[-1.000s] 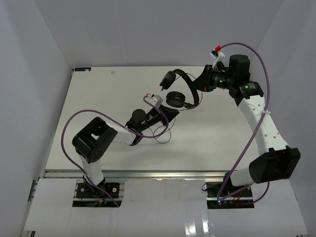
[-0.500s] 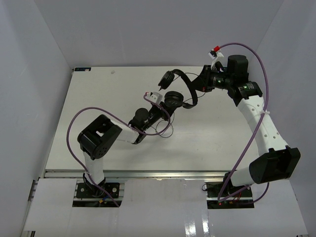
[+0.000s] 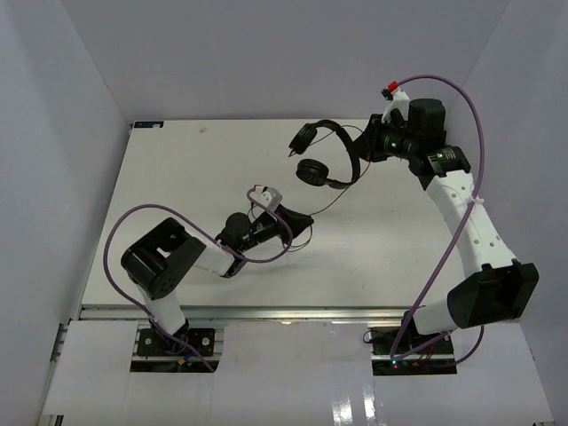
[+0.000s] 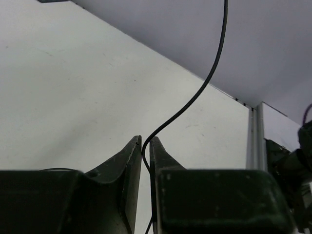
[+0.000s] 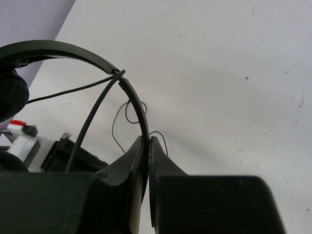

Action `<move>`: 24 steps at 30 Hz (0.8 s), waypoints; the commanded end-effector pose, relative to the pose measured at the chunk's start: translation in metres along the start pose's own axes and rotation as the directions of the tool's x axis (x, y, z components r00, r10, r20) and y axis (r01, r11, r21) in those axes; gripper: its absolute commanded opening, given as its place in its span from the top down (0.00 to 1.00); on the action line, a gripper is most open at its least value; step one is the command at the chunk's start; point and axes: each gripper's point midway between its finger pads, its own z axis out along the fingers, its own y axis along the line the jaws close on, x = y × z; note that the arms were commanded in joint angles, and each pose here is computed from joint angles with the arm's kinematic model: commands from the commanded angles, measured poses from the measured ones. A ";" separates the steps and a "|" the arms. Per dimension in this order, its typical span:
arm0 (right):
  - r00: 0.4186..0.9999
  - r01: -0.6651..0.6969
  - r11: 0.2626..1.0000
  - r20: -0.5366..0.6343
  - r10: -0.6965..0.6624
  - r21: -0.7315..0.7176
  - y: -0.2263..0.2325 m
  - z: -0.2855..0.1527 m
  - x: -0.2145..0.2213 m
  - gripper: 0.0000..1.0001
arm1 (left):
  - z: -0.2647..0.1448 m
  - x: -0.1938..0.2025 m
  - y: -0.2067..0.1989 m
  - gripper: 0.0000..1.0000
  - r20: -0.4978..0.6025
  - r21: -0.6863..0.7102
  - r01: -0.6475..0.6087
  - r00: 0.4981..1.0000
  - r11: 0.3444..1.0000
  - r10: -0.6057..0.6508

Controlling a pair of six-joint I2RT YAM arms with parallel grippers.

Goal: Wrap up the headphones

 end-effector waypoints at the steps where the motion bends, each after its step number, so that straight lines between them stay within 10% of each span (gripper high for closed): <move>1: 0.995 0.048 0.998 0.082 -0.052 0.051 -0.011 0.004 -0.029 0.92 | -0.014 -0.046 -0.054 0.77 0.109 0.212 -0.069 0.993 0.975 0.046; 24: 0.986 0.075 0.995 0.142 -0.084 0.070 0.000 -0.013 -0.060 0.92 | -0.029 -0.039 -0.047 0.85 0.147 0.164 -0.091 0.987 0.982 0.066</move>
